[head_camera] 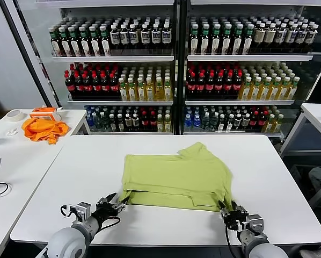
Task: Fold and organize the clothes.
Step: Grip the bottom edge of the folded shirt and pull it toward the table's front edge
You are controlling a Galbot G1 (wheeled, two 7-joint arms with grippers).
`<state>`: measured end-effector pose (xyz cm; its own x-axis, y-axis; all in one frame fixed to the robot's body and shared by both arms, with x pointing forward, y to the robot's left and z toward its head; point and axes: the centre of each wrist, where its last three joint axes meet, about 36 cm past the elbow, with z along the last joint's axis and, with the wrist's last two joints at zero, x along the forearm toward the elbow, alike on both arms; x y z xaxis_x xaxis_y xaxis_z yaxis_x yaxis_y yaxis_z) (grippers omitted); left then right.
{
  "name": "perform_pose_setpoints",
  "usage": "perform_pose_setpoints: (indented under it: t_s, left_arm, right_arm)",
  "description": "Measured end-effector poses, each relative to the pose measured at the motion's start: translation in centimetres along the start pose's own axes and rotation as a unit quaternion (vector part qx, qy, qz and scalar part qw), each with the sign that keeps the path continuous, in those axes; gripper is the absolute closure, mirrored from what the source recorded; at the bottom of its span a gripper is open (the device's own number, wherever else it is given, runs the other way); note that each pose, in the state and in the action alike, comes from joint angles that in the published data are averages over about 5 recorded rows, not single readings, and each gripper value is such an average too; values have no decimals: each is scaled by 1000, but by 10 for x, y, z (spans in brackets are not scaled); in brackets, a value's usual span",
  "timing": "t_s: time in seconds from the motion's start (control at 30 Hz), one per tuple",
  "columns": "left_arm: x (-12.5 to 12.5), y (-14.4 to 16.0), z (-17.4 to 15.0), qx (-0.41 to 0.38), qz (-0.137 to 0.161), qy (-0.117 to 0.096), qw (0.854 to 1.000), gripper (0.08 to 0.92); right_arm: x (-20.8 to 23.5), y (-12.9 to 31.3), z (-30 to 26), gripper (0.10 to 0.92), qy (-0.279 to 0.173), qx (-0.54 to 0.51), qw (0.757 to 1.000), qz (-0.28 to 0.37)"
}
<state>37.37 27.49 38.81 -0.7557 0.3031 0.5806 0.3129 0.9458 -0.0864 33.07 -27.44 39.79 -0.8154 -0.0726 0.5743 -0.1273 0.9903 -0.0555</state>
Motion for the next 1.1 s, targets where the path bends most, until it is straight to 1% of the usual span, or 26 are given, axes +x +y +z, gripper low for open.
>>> perform_pose_setpoints:
  t_s: [0.13,0.2,0.33,0.47,0.53,0.8,0.97,1.03,1.1]
  left_arm:
    - [-1,0,1,-4,0,0,1000,639]
    - [1,1,2,-7,-1,1,1000,691]
    - [9,2,4,-14,-3,4,1000,812]
    - [23,2,9,-22,-3,12,1000,902]
    - [31,1,12,-25,-3,18,1000,916]
    - [70,-4,26,-30,-5,36,999,916]
    - [88,-4,35,-36,-7,42,998,916]
    - [92,-3,37,-41,-9,43,998,916]
    - [95,-3,37,-46,-10,43,998,913]
  right_arm:
    - [3,0,0,869,-2,2,1000,-1]
    - [5,1,1,896,-3,3,1000,-3]
    - [14,4,4,900,-7,3,1000,-9]
    - [26,8,7,900,-10,8,1000,-16]
    - [33,9,10,900,-12,11,1000,-19]
    - [58,17,18,900,-16,20,999,-30]
    - [68,20,21,900,-19,26,999,-34]
    - [71,20,21,891,-19,31,999,-35]
    - [75,20,20,856,-21,35,999,-36]
